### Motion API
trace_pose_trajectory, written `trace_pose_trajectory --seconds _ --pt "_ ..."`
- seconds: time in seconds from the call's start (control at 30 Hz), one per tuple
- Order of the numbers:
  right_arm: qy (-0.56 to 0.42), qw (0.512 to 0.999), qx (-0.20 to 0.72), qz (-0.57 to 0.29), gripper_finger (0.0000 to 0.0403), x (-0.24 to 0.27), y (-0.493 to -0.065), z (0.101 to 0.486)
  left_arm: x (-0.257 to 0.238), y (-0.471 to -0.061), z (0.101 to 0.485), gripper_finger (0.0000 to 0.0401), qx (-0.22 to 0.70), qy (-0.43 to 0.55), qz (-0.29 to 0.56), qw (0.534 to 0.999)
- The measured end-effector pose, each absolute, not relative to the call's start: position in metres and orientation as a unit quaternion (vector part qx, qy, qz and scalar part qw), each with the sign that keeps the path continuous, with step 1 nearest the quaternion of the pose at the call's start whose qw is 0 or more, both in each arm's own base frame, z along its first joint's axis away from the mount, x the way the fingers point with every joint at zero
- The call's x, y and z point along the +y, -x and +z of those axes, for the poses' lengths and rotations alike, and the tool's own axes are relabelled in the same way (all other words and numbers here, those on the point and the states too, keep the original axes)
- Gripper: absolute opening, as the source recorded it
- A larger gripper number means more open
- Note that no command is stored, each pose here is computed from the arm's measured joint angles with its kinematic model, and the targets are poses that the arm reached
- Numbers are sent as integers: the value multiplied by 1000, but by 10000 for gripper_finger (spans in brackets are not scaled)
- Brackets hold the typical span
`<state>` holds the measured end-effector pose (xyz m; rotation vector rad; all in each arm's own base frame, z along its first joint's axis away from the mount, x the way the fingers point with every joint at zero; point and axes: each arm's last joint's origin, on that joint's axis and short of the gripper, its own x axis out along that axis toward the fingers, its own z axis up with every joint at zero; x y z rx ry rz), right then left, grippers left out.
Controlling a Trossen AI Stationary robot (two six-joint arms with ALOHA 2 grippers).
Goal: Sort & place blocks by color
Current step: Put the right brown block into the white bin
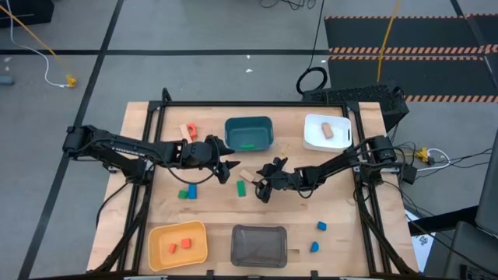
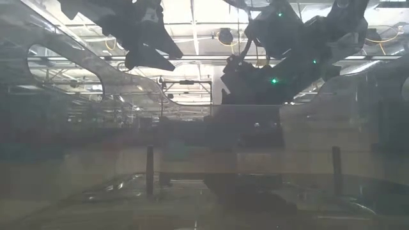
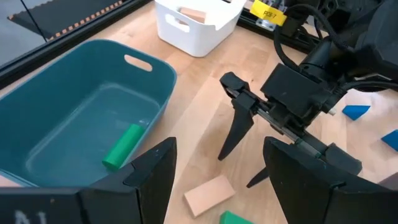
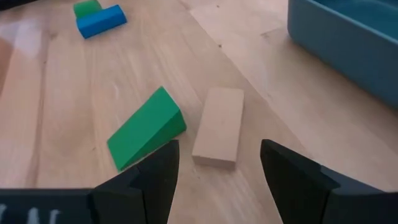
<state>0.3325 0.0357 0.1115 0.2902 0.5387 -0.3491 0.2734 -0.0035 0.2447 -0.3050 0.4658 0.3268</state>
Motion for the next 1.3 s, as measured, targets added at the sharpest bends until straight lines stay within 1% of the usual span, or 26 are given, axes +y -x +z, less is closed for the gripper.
trace_pose_trajectory --seconds 0.13,0.27,0.37,0.47,0.73,0.83,0.97,1.13,1.3 --pt "-140 939 264 -169 217 36 -333 112 -3 -273 245 241 228 153 161 948" --pt "-119 948 270 -123 217 38 -334 113 -3 -273 245 241 228 153 161 948" --pt "-89 952 269 -116 217 38 -334 114 -3 -273 245 241 228 153 162 948" --pt "-85 955 261 -115 219 35 -336 115 -3 -273 245 241 228 153 162 948" --pt "-94 956 249 -125 258 30 -343 93 -3 -273 245 241 229 152 162 948" --pt "-100 960 232 -122 265 30 -346 87 -3 -273 245 241 229 151 162 948" --pt "-92 962 222 -132 262 29 -347 87 -3 -273 245 241 230 150 161 948" --pt "-50 961 236 -138 247 29 -345 85 -3 -273 244 241 230 148 161 948" --pt "-44 956 255 -139 232 29 -343 81 -3 -273 245 241 231 144 160 949"
